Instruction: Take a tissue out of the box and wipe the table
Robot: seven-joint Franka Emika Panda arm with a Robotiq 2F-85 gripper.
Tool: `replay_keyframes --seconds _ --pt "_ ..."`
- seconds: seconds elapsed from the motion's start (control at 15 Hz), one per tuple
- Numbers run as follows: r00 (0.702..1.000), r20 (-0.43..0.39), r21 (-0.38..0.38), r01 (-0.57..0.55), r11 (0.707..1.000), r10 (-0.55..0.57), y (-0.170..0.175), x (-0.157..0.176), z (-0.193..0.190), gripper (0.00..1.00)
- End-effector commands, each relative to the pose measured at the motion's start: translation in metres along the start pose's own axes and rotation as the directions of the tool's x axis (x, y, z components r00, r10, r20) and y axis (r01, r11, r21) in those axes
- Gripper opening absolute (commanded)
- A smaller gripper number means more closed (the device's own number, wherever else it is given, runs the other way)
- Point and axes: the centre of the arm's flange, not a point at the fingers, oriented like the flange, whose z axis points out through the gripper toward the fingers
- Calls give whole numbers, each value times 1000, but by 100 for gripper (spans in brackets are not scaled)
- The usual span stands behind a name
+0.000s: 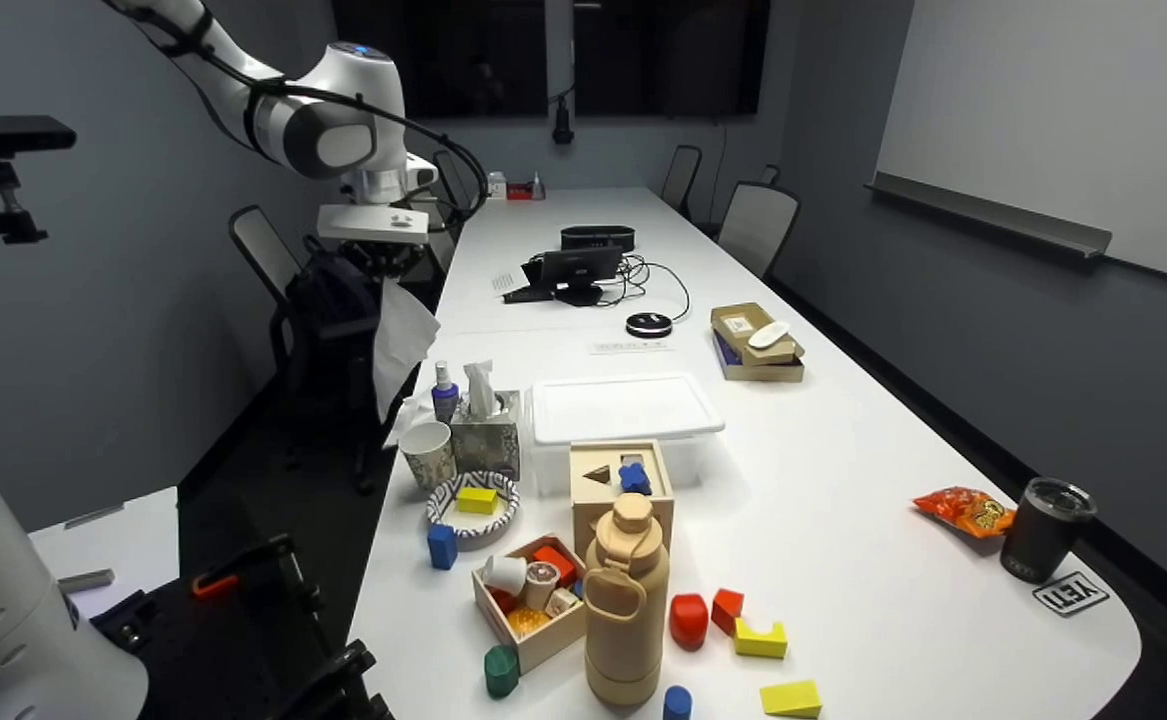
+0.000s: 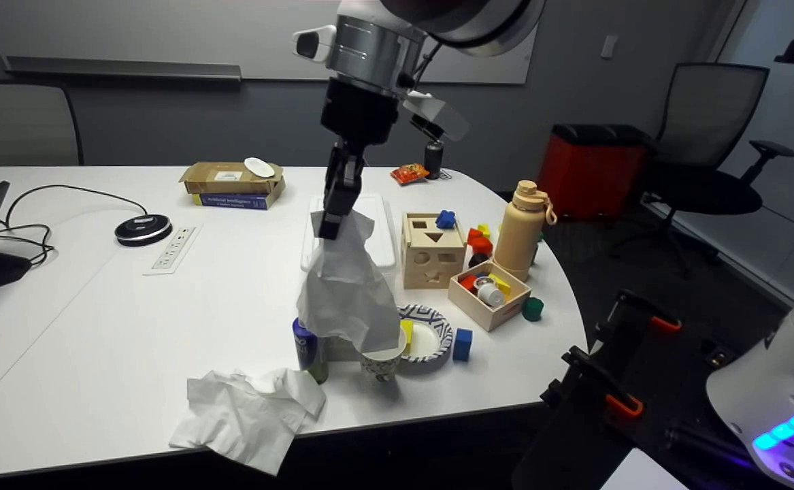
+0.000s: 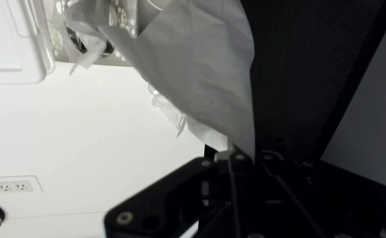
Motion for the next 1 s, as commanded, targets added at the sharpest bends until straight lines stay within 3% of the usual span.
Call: replay_keyframes --seconds 0.0,0.47,0.93 --pt "999 -53 14 -10 1000 10 -5 35 11 0" --pt "982 -185 -67 22 998 -35 -10 77 68 0" --pt "965 -207 -143 132 981 -160 -12 112 133 0"
